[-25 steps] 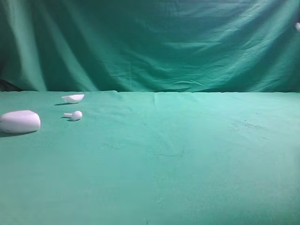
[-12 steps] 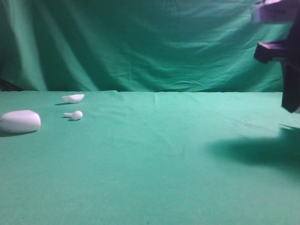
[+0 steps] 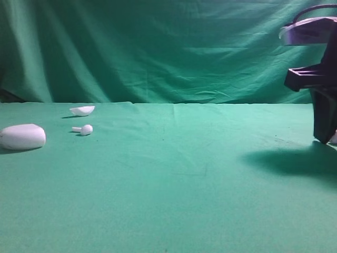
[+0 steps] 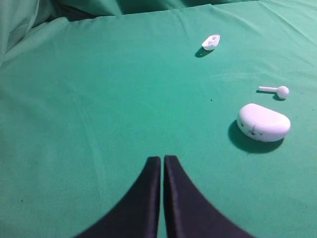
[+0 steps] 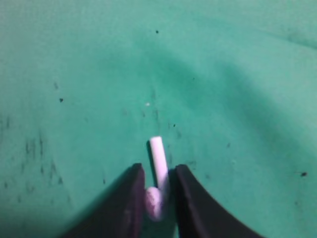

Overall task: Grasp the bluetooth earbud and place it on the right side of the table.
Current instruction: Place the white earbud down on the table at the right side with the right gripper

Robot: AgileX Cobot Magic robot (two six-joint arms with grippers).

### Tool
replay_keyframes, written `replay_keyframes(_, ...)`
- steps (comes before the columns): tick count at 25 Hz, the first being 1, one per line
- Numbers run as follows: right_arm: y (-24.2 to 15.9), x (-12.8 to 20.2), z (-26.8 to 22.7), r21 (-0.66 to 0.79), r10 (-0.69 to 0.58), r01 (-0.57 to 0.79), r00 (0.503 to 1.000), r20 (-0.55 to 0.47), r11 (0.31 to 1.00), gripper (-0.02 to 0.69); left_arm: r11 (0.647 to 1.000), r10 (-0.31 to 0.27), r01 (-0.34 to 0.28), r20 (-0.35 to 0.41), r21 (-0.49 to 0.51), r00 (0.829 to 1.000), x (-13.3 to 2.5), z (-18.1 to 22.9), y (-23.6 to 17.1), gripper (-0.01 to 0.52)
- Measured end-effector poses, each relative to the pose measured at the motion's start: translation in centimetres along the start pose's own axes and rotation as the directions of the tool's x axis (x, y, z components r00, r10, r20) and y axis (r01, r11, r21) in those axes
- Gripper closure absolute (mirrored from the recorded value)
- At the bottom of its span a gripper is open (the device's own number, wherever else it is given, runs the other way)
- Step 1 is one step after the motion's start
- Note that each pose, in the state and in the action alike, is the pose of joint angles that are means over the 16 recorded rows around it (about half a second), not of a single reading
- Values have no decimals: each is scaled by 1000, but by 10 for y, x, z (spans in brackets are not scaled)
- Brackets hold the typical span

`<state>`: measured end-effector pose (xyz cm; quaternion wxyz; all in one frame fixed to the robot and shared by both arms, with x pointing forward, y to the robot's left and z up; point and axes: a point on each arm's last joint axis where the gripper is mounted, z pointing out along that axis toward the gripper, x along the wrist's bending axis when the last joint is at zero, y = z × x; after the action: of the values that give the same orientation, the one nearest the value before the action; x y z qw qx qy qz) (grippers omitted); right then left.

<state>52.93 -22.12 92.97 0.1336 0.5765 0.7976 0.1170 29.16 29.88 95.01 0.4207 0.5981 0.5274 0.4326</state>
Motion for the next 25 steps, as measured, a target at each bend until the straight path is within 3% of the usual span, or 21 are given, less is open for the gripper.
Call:
replay_keyframes(8,14,-3,-15,24,49,-50,999,12,998,292,1000,0,0,0,0,1000,0,0,0,514)
replay_keyframes(11,23,-5,-35,9,76,-76,997,12,997,262,1000,0,0,0,0,1000,0,0,0,514)
replay_keyframes(18,28,-9,-115,-100,130,-130,991,-12,986,392,1000,0,0,0,0,1000,0,0,0,514)
replay_keyframes(25,-10,-10,-213,-293,138,-150,989,-59,944,581,1000,0,0,0,0,1000,0,0,0,514)
